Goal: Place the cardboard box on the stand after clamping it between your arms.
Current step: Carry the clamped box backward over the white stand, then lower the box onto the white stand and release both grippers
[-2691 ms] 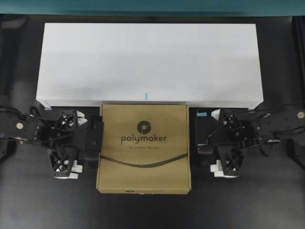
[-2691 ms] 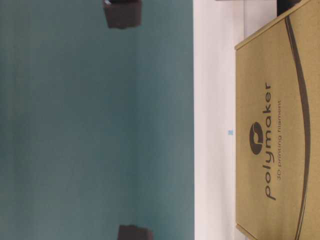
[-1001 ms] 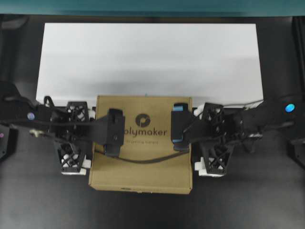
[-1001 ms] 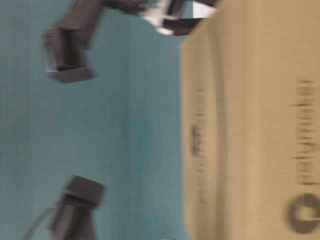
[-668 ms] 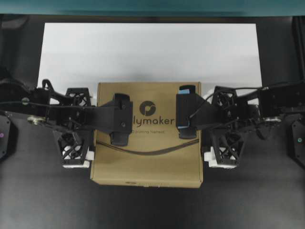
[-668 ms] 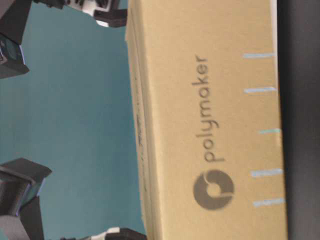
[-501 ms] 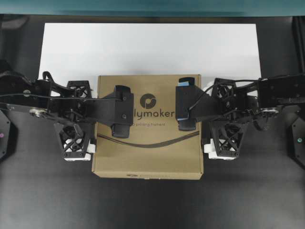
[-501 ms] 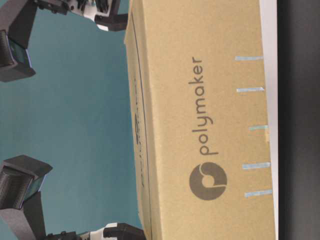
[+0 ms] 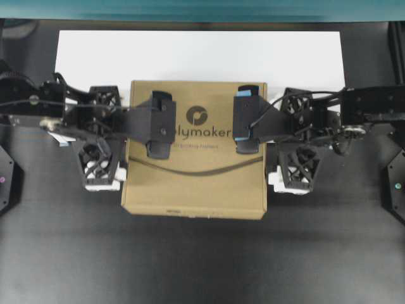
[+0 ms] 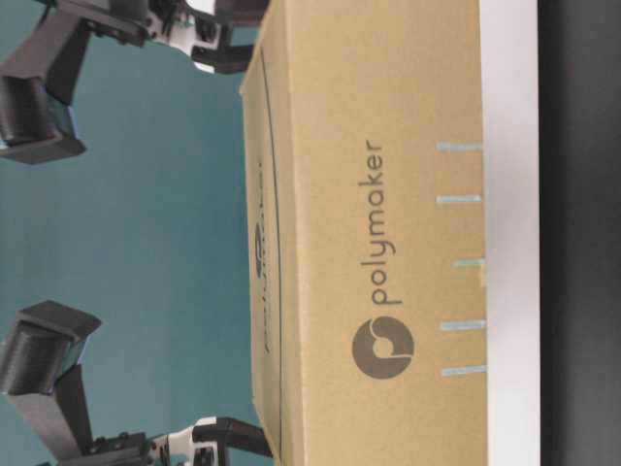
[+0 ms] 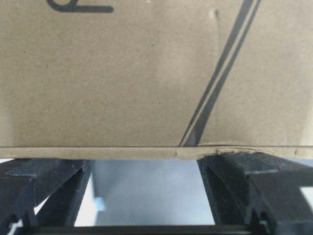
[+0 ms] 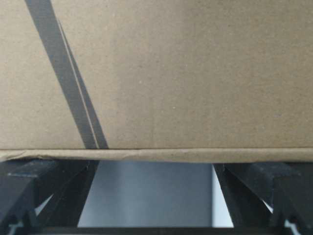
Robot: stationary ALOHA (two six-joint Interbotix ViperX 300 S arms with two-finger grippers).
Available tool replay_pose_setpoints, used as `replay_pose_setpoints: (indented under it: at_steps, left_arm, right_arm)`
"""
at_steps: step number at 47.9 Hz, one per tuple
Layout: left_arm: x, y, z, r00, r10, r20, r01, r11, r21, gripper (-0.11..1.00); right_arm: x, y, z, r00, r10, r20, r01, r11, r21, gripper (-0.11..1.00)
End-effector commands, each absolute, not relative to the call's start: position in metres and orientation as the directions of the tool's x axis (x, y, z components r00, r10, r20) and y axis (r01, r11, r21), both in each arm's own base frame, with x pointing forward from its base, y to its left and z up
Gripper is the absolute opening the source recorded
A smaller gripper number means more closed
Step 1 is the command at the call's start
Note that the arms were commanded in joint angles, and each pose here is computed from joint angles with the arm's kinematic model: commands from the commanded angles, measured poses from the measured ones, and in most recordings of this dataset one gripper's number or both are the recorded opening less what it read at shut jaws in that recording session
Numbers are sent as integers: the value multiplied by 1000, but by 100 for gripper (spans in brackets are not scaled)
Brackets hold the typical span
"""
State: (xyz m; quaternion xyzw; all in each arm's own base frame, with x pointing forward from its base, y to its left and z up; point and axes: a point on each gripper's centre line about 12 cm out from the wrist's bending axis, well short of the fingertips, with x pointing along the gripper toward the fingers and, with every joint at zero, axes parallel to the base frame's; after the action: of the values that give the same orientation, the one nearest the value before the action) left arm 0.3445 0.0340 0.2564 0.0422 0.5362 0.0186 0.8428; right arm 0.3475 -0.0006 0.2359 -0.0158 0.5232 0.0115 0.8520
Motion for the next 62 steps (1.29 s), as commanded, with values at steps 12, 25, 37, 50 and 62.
replay_pose_setpoints:
  at_steps: [12,25,37,50,62]
  left_arm:
    - [368,56,297,575,120,-809,7,988,152,77]
    - [370,80,287,552,152,-820,-31,986,161,77]
    - [369,95,287,544,173,-821,-32,982,185,77]
    - [362,115,279,519,198,-831,-35,977,210,77]
    - [364,127,272,510,211,-834,-60,976,211,77]
  right_arm:
    - [372,-27,242,587,-38,-809,-90,990,-112,83]
    - [380,-45,239,627,-70,-776,-110,978,-177,83]
    - [383,-61,229,617,-94,-782,-106,974,-201,83]
    - [386,-74,221,623,-116,-774,-89,972,-217,83]
    - [385,-85,221,619,-133,-774,-64,974,-219,83]
